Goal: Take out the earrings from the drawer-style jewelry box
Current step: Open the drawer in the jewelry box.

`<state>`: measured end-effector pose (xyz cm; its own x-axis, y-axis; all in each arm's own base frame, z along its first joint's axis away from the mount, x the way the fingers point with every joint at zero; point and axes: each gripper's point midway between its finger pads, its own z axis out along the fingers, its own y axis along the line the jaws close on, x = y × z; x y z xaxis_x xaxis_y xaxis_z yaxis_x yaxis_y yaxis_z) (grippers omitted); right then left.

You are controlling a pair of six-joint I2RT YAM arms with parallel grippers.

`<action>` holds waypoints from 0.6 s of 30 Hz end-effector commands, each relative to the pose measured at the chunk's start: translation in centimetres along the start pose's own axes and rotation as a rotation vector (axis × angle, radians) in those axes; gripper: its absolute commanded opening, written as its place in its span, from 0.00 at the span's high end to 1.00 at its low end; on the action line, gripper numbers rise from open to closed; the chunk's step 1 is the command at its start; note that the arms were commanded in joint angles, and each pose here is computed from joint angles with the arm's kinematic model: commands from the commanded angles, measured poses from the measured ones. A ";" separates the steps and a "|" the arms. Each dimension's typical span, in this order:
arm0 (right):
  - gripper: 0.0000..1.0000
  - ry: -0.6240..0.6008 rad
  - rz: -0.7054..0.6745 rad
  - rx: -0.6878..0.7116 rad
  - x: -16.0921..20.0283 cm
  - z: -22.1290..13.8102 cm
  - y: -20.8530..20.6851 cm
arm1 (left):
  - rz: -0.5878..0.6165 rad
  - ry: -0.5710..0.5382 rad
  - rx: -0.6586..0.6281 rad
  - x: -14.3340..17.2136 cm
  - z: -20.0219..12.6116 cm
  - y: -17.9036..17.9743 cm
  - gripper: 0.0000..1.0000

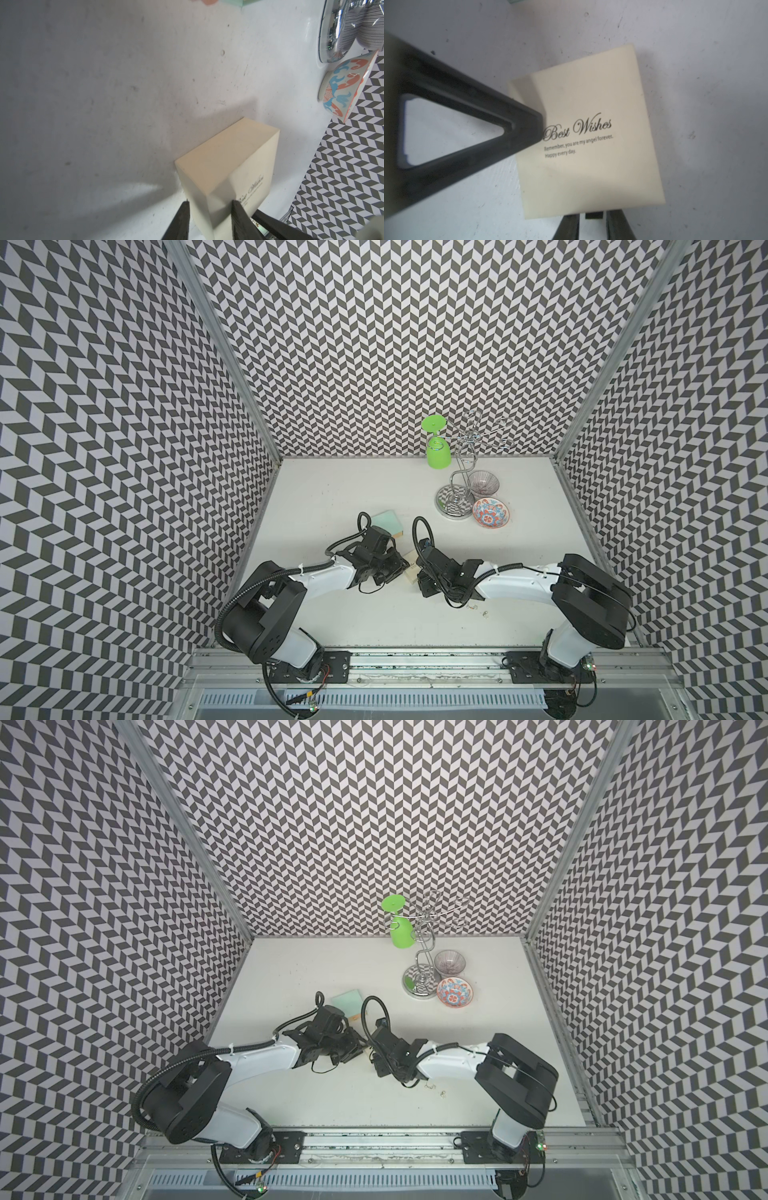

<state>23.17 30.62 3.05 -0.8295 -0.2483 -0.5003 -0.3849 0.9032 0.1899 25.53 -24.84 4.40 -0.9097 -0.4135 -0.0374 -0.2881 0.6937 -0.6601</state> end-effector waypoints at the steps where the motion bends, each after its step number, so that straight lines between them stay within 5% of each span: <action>1: 0.81 -0.052 0.002 -0.002 -1.3 0.2 -0.2 | 0.003 -0.001 -0.054 0.1 0.4 1.0 0.65; 13: 1.00 -0.035 -0.028 -0.017 -1.0 0.0 -0.8 | 0.017 -0.014 -0.063 -0.3 0.5 0.8 0.65; 18: 1.00 -0.014 -0.029 -0.035 -0.4 0.0 -1.5 | 0.018 -0.020 -0.053 -0.5 0.4 0.3 0.60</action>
<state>23.95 29.53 2.41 -0.8225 -0.2707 -0.5001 -0.4077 0.8939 0.1866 25.85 -24.96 4.39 -0.9125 -0.4051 -0.0568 -0.2735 0.7075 -0.6516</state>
